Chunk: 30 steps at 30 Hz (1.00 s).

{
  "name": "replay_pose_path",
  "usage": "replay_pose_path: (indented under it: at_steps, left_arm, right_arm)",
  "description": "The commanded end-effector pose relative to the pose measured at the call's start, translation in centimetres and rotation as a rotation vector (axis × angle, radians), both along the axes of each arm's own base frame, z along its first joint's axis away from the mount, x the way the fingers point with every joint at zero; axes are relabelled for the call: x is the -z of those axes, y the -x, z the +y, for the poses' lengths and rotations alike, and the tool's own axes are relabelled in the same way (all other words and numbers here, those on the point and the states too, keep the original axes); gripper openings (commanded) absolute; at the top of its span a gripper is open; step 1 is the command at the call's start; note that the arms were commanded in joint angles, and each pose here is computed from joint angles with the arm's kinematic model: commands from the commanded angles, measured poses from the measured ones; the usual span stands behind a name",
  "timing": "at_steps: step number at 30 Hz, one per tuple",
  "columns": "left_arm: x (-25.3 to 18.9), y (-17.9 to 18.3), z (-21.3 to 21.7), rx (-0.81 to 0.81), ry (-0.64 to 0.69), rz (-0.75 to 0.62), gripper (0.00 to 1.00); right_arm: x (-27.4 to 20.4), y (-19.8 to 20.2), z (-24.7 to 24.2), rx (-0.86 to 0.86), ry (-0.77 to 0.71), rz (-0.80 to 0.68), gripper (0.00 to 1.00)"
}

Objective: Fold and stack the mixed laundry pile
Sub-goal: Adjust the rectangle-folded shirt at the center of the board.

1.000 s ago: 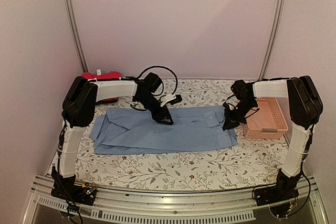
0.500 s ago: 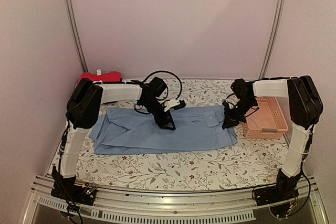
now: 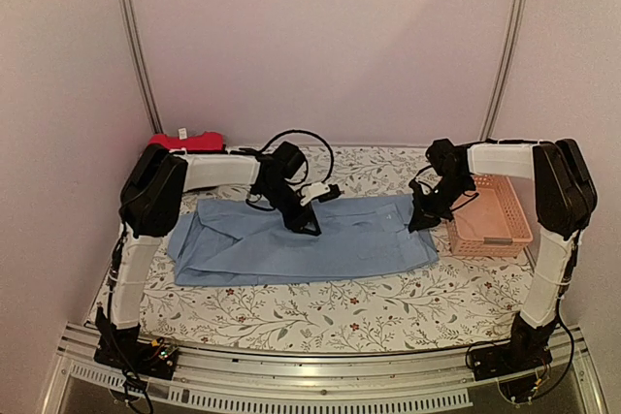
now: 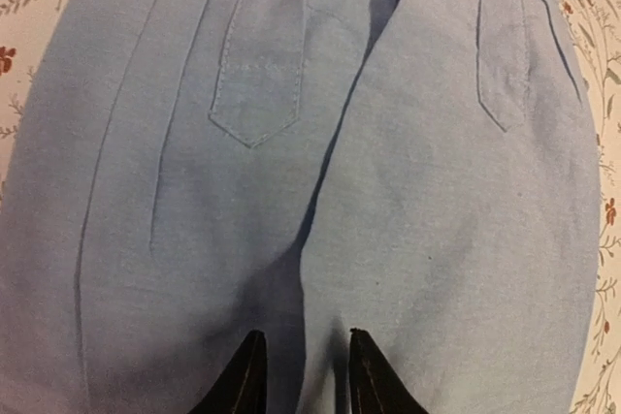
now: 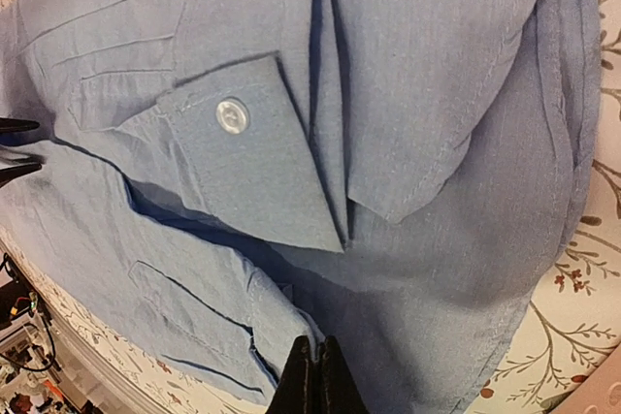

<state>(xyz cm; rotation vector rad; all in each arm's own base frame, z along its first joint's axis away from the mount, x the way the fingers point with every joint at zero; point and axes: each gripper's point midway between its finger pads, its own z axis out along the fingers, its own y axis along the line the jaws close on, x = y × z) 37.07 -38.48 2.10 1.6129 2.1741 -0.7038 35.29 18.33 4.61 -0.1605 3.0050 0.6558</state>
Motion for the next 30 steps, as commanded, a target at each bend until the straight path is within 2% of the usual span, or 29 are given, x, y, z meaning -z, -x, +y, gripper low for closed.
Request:
replay_pose_path:
  at_steps: [1, 5, 11, 20, 22, 27, 29, 30]
  left_arm:
    - [-4.5, -1.3, 0.4, -0.009, 0.097, -0.047, 0.23]
    - [-4.4, -0.7, -0.1, 0.010, 0.112, -0.012, 0.00]
    - [-4.2, -0.2, -0.2, 0.020, 0.112, 0.007, 0.00]
    - [-4.4, -3.2, 2.7, -0.091, 0.090, -0.034, 0.01]
    - [-4.5, -3.9, 3.3, -0.113, 0.090, -0.041, 0.05]
    - [-4.0, -5.7, 4.4, -0.227, 0.056, -0.060, 0.24]
    - [-4.8, -7.3, 5.6, -0.334, 0.053, -0.085, 0.38]
    - [-5.6, -7.9, 6.3, -0.393, 0.062, -0.090, 0.45]
  right_arm:
    - [-2.1, -0.7, 0.7, -0.022, -0.018, -0.057, 0.00]
    - [-2.1, -0.8, 0.6, -0.020, -0.020, -0.058, 0.00]
    - [-2.2, -0.8, 0.7, -0.022, -0.024, -0.057, 0.00]
    - [-4.6, -4.1, 1.0, -0.031, -0.011, -0.186, 0.00]
    - [-4.3, -4.7, 1.1, -0.036, -0.008, -0.194, 0.00]
    - [-0.8, -5.0, 0.3, -0.047, 0.070, -0.144, 0.00]
    - [0.1, -5.3, -0.2, -0.043, 0.105, -0.135, 0.03]
    - [0.9, -5.3, -0.3, -0.045, 0.118, -0.119, 0.08]
